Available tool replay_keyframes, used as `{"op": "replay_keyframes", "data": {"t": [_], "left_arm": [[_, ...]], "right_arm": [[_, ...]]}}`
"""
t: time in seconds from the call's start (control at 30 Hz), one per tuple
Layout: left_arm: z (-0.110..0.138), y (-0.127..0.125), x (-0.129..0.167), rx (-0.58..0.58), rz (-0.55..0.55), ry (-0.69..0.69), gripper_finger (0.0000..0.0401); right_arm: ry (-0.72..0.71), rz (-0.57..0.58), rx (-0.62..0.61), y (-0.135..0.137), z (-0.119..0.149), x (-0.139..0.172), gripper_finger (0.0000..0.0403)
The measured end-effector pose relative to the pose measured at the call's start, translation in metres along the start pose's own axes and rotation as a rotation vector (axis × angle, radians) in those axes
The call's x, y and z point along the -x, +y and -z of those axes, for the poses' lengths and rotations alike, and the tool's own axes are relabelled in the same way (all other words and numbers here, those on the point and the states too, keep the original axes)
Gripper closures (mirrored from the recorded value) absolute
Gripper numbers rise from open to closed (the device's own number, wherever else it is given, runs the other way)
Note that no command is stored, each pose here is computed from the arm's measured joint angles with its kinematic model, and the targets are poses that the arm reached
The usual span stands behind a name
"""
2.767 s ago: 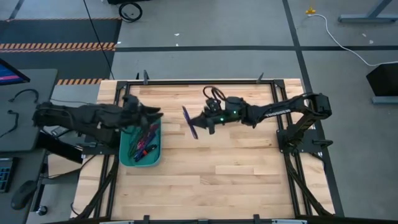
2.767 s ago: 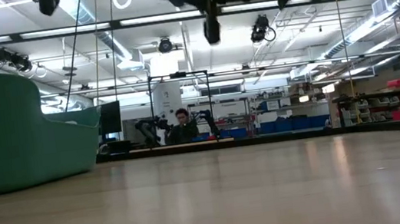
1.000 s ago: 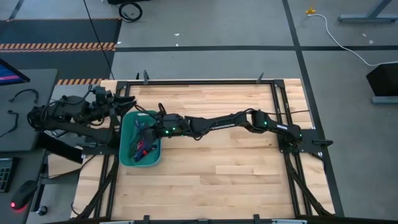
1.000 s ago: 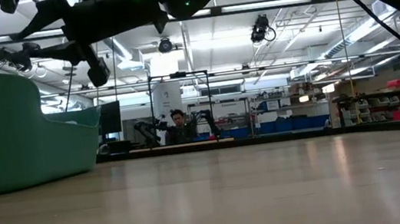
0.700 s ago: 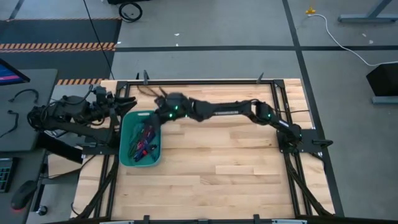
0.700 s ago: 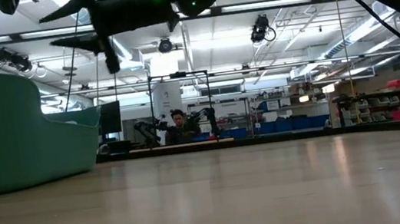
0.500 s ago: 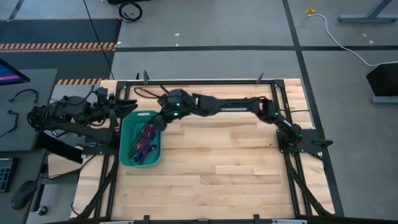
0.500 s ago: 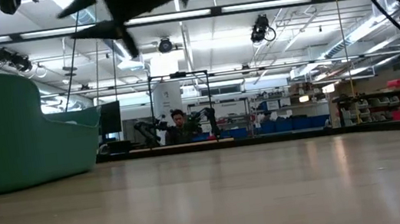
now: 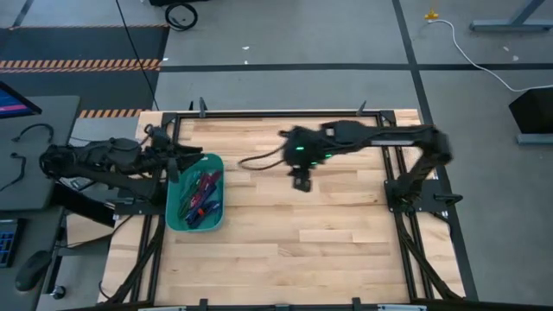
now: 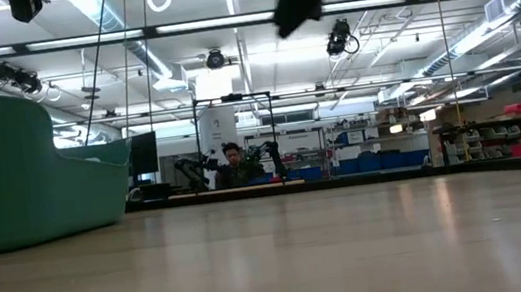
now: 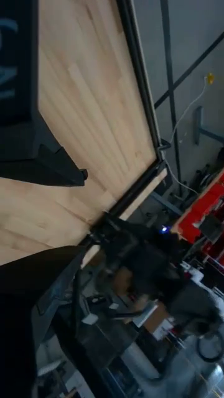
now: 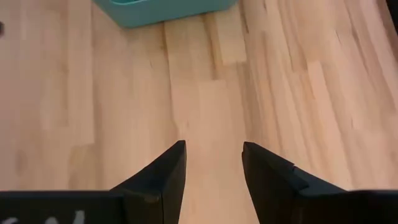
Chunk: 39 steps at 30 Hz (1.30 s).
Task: Pick and place USB-C Cables
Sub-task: Return to Home Position
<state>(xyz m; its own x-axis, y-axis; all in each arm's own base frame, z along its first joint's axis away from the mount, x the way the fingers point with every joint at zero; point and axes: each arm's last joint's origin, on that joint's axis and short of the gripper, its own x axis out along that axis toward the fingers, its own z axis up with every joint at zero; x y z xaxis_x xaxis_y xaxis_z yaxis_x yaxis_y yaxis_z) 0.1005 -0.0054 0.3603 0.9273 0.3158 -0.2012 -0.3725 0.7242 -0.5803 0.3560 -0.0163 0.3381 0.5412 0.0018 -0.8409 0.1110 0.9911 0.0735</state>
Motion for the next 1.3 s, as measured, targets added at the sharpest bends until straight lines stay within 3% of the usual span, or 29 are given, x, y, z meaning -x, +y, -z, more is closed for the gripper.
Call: {"op": "replay_keyframes", "data": {"t": [0.3, 0.5, 0.67, 1.0, 1.3], "left_arm": [[0.01, -0.009, -0.018, -0.037, -0.043, 0.042, 0.0229], [0.011, -0.01, -0.024, -0.019, -0.1, -0.006, 0.0229], [0.01, -0.009, -0.024, 0.0, -0.128, -0.033, 0.0229], [0.01, -0.008, -0.024, -0.007, -0.14, -0.034, 0.0229], [0.012, -0.012, -0.031, -0.008, -0.142, -0.034, 0.0229]], "right_arm": [[-0.288, -0.139, -0.272, 0.006, 0.11, 0.056, 0.0241], [-0.48, -0.288, -0.398, 0.007, 0.171, 0.065, 0.0241], [-0.572, -0.37, -0.43, 0.003, 0.213, 0.069, 0.0241], [-0.837, -0.391, -0.406, -0.012, 0.27, 0.076, 0.0241], [-1.028, -0.453, -0.396, -0.016, 0.295, 0.05, 0.0256]]}}
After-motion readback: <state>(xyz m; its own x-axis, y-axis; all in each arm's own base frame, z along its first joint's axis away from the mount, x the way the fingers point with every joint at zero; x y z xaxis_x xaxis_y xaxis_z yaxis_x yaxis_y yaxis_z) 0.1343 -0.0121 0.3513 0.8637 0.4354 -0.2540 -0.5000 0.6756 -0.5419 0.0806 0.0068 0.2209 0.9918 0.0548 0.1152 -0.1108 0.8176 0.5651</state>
